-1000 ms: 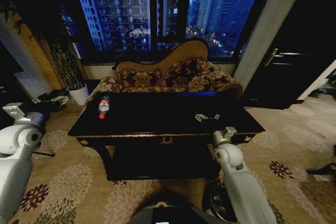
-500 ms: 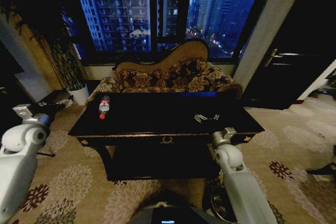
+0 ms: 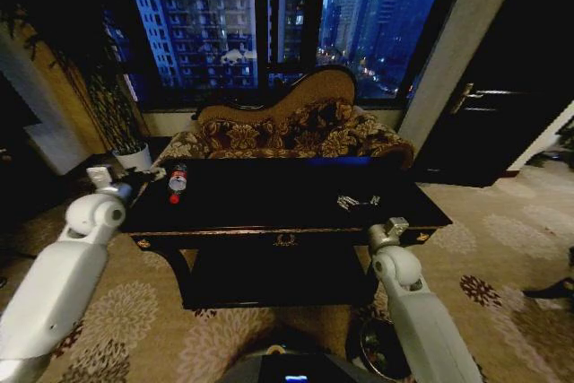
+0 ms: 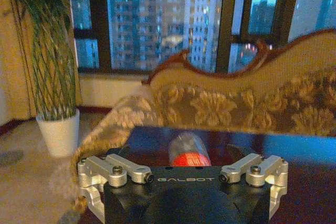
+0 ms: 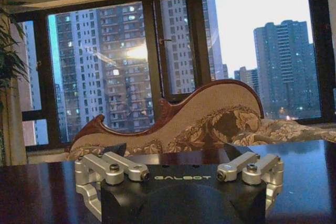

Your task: Move to the front of the table and place the trash on the table into the trash bin.

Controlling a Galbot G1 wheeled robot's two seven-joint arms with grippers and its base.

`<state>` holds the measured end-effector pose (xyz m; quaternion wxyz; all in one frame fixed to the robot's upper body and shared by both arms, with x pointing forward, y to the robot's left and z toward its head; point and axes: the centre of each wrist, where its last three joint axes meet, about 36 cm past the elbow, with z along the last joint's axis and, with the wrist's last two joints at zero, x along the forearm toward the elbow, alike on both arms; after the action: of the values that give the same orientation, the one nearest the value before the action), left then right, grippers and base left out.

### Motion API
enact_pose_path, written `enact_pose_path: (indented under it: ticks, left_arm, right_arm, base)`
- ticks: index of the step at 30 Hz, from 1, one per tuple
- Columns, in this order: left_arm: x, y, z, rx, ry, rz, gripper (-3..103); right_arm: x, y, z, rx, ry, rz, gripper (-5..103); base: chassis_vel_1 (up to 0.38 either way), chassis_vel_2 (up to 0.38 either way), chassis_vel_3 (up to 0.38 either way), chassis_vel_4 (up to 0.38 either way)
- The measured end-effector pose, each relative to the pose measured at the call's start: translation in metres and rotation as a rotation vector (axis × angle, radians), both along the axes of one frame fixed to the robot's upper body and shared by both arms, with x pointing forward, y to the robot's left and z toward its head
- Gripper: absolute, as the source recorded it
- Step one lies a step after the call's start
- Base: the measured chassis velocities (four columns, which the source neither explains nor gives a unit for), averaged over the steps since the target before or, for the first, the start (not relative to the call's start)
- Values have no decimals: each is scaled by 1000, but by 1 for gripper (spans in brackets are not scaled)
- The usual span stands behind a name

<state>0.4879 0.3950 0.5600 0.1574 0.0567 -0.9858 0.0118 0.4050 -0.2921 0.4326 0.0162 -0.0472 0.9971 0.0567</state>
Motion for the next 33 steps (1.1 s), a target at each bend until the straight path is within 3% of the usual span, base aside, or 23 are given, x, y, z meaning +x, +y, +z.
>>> enact_pose_path:
  ticks: [3, 9, 33]
  left_arm:
    - [11, -2, -5, -17, 63, 6, 100]
    - [26, 7, -14, -35, 108, 17, 100]
    - [33, 7, -33, -73, 138, 14, 100]
  right_arm:
    - [1, -1, -7, 7, -1, -10, 100]
    - [0, -4, -13, 15, -3, -27, 100]
    - [0, -4, -8, 3, -23, -18, 100]
  base:
    - [0, 0, 0, 0]
    - [0, 0, 0, 0]
    - [0, 0, 0, 0]
